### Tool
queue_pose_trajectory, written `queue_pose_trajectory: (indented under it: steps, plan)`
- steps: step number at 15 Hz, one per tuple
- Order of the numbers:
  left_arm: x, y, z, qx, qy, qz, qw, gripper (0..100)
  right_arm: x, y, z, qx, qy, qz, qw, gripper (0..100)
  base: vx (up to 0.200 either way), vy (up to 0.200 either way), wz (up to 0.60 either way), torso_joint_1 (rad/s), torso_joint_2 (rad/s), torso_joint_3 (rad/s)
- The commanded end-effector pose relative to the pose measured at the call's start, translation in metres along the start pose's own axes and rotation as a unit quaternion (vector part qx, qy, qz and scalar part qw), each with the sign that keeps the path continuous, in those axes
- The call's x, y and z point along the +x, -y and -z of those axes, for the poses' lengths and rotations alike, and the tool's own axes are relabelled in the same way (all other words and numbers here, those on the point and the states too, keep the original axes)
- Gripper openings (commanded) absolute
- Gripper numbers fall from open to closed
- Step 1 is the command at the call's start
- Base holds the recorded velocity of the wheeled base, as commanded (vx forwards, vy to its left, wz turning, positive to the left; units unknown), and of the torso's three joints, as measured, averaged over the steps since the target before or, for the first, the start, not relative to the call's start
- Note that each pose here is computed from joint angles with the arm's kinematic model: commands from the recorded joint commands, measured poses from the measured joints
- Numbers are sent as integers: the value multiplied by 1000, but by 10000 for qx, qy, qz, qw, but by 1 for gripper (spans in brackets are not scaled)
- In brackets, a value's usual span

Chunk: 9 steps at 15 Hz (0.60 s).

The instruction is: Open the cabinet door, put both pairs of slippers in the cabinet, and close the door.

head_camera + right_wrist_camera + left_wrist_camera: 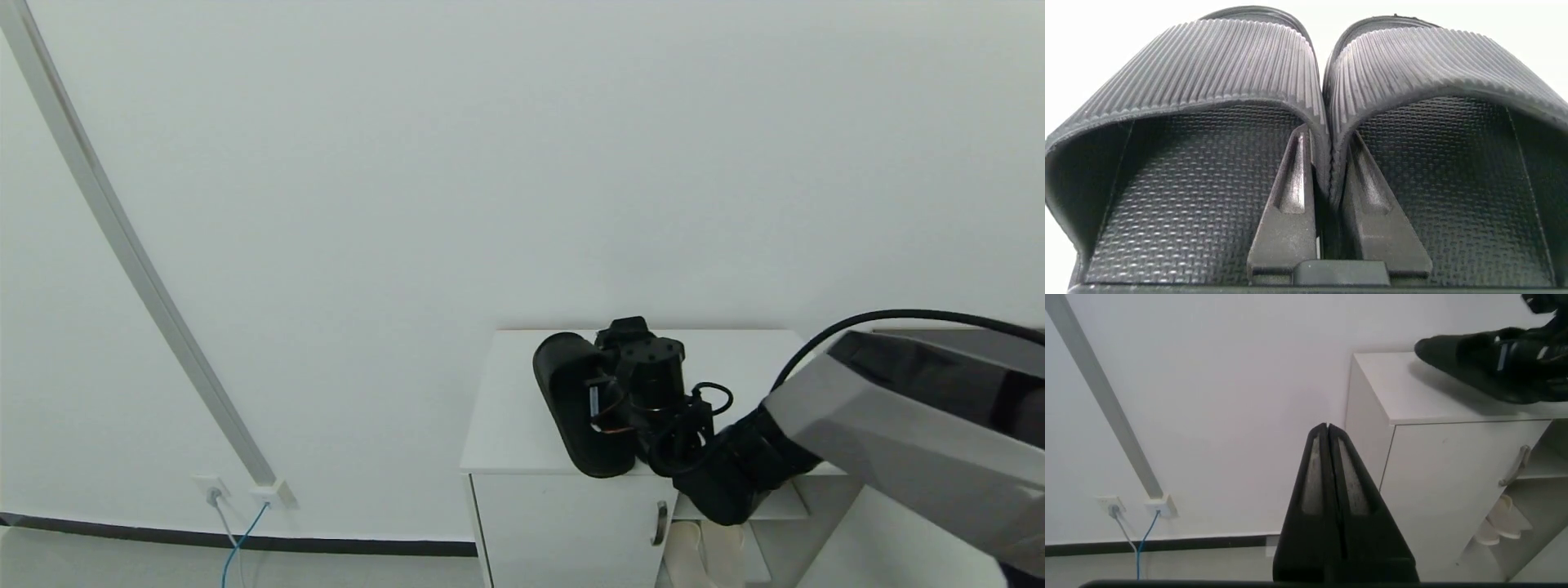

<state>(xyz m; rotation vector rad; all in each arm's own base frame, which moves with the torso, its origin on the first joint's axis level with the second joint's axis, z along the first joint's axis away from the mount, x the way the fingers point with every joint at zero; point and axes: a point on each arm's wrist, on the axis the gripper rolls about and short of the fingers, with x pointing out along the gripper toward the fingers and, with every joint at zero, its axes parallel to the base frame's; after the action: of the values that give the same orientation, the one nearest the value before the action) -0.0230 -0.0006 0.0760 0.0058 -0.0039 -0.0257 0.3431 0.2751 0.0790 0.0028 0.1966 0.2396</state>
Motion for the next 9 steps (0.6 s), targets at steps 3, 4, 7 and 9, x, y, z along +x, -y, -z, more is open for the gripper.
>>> queue_pose_trajectory:
  steps: [3, 4, 7, 9]
  plan:
    - [0, 0, 0, 10, -4, 2, 10000, 0, -121, 36, -62, -12, 209, -1119, 9935, 0, 0, 0, 0, 0, 0, 0]
    - [0, 0, 0, 9, -11, 9, 10000, 0, -137, 41, -62, -34, 176, -1459, 9891, 0, 0, 0, 0, 0, 0, 0]
    - [0, 0, 0, 10, -4, 9, 10000, 0, -172, 54, -67, -26, 197, -2256, 9740, 0, 0, 0, 0, 0, 0, 0]
    - [0, 0, 0, 10, -4, 9, 10000, 0, -190, 62, -63, -292, 196, -2790, 9597, 0, 0, 0, 0, 0, 0, 0]
